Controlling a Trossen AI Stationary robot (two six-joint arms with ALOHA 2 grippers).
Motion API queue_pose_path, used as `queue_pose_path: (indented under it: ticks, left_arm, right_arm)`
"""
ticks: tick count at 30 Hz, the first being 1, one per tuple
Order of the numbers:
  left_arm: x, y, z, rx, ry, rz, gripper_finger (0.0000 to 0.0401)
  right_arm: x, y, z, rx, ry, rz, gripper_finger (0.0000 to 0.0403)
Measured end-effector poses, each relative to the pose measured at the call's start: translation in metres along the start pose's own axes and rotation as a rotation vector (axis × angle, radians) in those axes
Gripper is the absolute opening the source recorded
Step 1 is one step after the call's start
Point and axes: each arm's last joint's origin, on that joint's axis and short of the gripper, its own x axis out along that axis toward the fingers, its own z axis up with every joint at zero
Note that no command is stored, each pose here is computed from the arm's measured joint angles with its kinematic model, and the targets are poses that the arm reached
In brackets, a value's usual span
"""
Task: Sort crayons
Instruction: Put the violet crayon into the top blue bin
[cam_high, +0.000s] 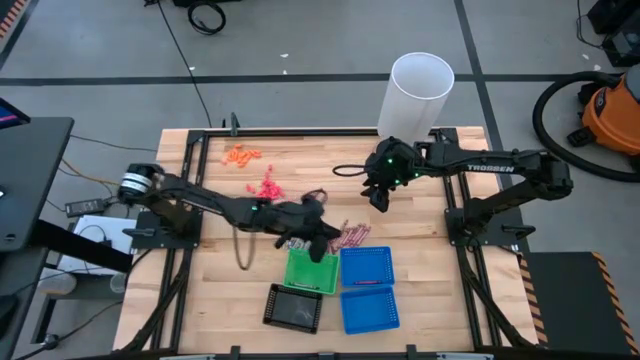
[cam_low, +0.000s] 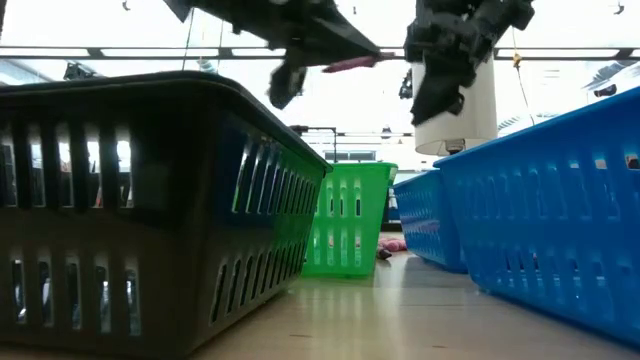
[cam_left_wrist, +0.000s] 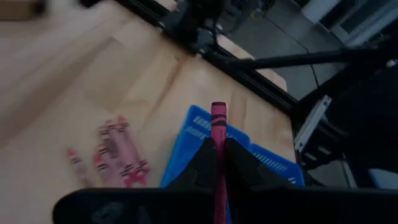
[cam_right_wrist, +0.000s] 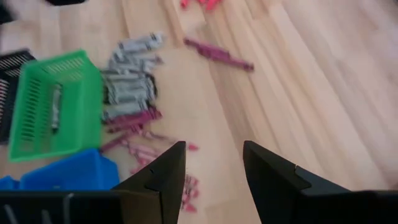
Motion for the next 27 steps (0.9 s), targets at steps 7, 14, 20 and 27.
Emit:
queue_pose_path:
  ticks: [7,14,20,27]
  left_arm:
    - [0.053,-0.013,0.004,0.054,0.087,0.013,0.0016]
    - [0.108,-0.019,-0.008,0.104,0.203,-0.093,0.0017]
    - [0.137,-0.013,-0.021,0.085,0.225,-0.087,0.0024]
    - [0.137,-0.011,-0.021,0.069,0.233,-0.126,0.0117]
  right_arm:
    - [-0.005,-0.010,-0.022,0.021,-0.019,-0.144,0.0169]
    - [-0.024,-0.013,-0.022,-0.002,-0.152,-0.231,0.0169]
    - [-0.025,-0.012,-0.021,-0.006,-0.163,-0.175,0.0169]
    - [-0.023,-0.012,-0.021,-0.035,-0.154,-0.166,0.0169]
